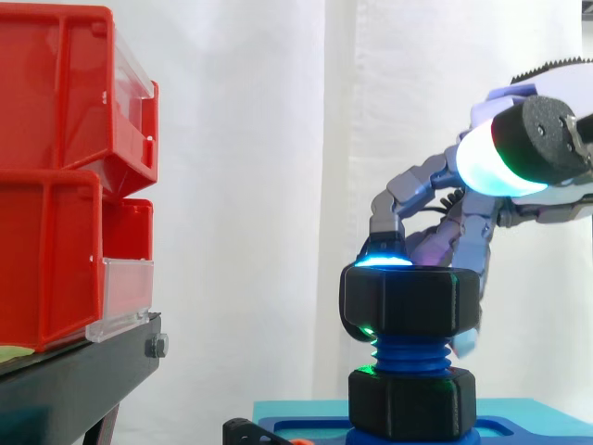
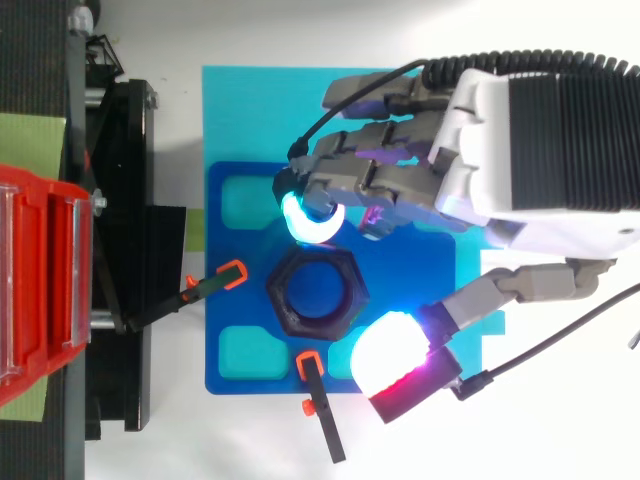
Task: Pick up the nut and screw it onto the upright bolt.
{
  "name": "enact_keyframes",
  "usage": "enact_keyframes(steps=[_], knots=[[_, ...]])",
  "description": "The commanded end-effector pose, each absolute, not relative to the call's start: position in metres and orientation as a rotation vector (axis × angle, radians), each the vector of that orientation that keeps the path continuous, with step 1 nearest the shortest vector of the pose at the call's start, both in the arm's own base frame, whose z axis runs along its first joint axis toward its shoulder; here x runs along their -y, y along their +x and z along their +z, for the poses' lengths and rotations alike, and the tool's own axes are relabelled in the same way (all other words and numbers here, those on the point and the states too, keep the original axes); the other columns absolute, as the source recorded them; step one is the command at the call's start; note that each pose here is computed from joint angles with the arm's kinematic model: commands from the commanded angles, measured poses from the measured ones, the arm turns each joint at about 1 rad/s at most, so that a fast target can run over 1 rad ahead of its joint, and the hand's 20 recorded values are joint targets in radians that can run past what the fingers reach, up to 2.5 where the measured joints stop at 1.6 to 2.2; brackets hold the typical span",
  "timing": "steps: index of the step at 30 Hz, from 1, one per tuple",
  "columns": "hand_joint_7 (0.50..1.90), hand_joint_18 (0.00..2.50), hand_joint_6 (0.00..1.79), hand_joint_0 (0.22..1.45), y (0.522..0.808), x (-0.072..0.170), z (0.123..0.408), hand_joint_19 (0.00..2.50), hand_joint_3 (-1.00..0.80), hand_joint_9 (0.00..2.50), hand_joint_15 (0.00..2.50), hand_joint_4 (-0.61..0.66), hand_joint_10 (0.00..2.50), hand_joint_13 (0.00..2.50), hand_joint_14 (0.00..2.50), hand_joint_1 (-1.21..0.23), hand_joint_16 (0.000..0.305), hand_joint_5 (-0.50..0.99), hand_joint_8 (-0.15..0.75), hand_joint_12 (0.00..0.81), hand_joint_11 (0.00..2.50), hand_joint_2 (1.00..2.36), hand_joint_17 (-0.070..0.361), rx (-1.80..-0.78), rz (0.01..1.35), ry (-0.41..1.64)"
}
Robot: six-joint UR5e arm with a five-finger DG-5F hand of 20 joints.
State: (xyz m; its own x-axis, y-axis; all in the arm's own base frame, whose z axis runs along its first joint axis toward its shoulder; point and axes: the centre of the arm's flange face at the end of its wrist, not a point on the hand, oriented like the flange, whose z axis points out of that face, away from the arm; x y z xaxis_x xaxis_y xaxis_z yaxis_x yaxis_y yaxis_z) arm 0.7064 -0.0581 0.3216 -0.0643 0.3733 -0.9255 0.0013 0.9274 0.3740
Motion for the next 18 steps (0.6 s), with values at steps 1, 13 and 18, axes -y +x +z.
enact_keyframes(steps=[1,13,18], knots=[[0.83,0.38,0.5,0.44,0.705,0.061,0.328,0.1,-0.5,1.08,0.03,0.18,0.0,0.65,0.0,-0.25,0.051,-0.09,0.248,0.35,0.09,1.0,0.114,-1.606,0.297,0.283],[0.69,0.34,0.5,0.43,0.703,0.078,0.336,0.11,-0.5,0.9,0.03,0.16,0.0,0.58,0.0,-0.27,0.054,-0.14,0.258,0.363,0.03,1.0,0.122,-1.582,0.276,0.262],[0.7,0.33,0.5,0.43,0.707,0.07,0.34,0.12,-0.5,0.89,0.03,0.17,0.0,0.57,0.0,-0.28,0.055,-0.14,0.258,0.365,0.03,1.0,0.124,-1.541,0.289,0.249]])
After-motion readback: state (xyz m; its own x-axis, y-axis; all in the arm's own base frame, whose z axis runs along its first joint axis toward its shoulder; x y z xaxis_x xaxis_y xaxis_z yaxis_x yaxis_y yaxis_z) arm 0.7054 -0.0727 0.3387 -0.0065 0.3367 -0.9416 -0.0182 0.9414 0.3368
